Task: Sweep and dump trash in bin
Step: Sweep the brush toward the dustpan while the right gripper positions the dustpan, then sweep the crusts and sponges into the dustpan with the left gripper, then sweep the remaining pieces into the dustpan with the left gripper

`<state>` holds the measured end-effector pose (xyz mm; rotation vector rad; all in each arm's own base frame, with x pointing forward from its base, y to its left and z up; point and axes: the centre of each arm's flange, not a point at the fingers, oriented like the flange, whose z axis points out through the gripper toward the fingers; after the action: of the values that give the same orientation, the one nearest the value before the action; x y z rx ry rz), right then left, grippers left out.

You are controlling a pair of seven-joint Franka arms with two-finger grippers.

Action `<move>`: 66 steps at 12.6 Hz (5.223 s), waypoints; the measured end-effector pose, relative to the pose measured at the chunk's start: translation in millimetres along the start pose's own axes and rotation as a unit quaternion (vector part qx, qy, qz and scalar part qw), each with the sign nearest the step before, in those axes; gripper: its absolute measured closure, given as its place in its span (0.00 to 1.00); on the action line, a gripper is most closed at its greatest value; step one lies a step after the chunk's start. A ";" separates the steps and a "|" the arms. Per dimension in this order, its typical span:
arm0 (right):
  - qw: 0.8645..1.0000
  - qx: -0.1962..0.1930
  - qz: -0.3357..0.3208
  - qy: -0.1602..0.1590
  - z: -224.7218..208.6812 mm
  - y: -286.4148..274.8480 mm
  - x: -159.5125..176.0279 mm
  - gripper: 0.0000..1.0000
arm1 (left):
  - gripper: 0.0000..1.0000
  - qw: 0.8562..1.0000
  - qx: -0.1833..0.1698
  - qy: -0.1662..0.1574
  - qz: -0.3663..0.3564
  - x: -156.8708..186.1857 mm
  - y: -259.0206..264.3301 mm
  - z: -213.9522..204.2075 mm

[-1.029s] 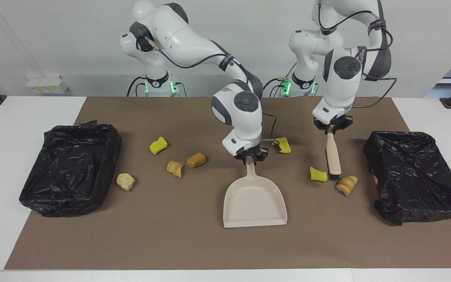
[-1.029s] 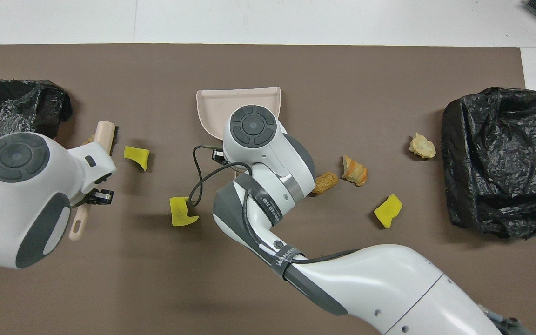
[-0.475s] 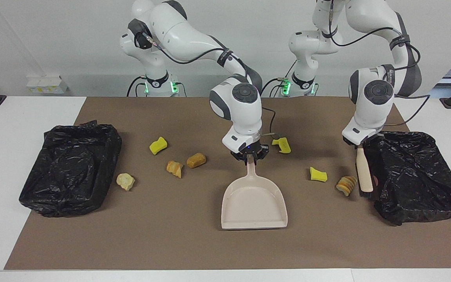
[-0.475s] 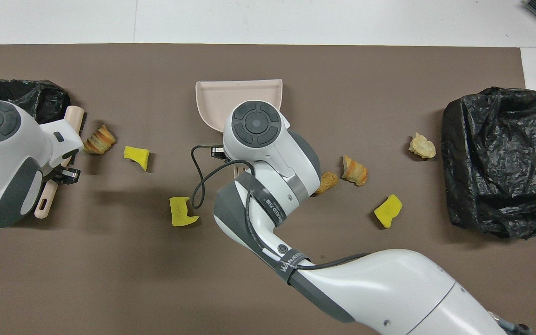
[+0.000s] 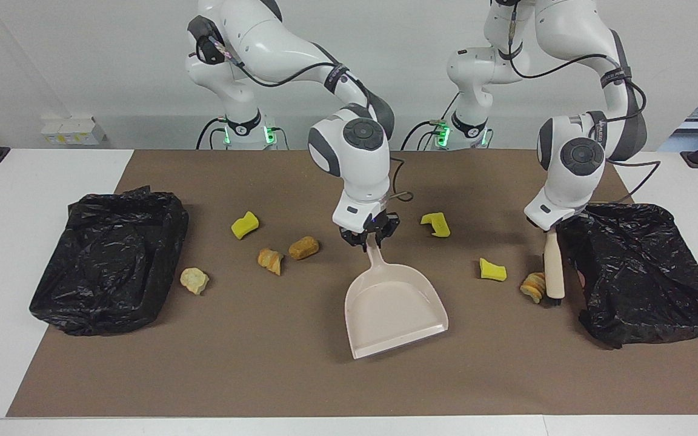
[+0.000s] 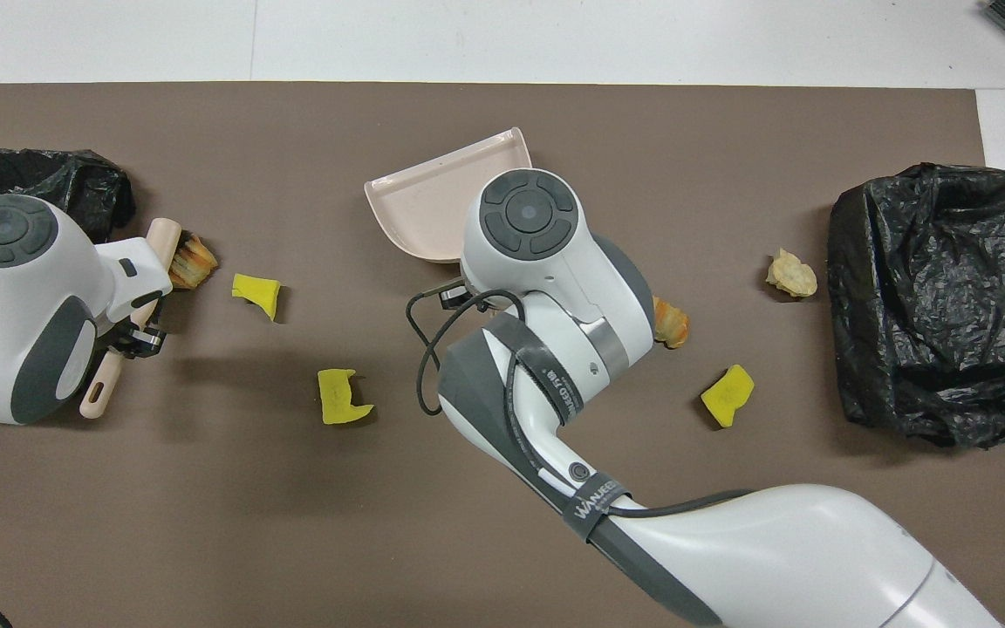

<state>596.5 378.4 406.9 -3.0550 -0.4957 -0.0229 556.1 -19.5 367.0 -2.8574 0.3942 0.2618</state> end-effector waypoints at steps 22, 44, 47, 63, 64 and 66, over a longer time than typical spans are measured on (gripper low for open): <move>0.800 -0.047 -0.585 -0.122 17.4 47.8 -65.4 0.67 | 0.74 0.977 -0.069 -0.069 -0.192 -90.4 168.8 -55.6; 0.806 -0.055 -0.581 -0.095 38.1 37.5 -76.6 0.67 | 0.74 0.969 -0.208 -0.003 -0.137 -69.3 336.2 -103.6; 0.807 -0.055 -0.581 -0.095 38.5 37.5 -76.6 0.67 | 0.74 0.969 -0.212 -0.013 -0.127 -51.5 285.5 -107.0; 0.826 -0.051 -0.547 -0.126 44.4 38.3 -84.8 0.67 | 0.74 0.986 -0.167 0.007 -0.007 0.7 173.8 -26.7; 0.829 -0.051 -0.542 -0.127 44.5 37.8 -85.4 0.67 | 0.74 0.986 -0.167 0.007 -0.002 0.1 177.2 -27.0; 0.831 -0.051 -0.539 -0.128 44.6 37.6 -85.8 0.67 | 0.74 0.986 -0.164 0.001 0.022 -3.9 193.1 -28.9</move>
<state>527.3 317.9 358.8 -2.3980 -2.1745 0.3246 501.2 -206.4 353.8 -3.1727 0.4536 0.3636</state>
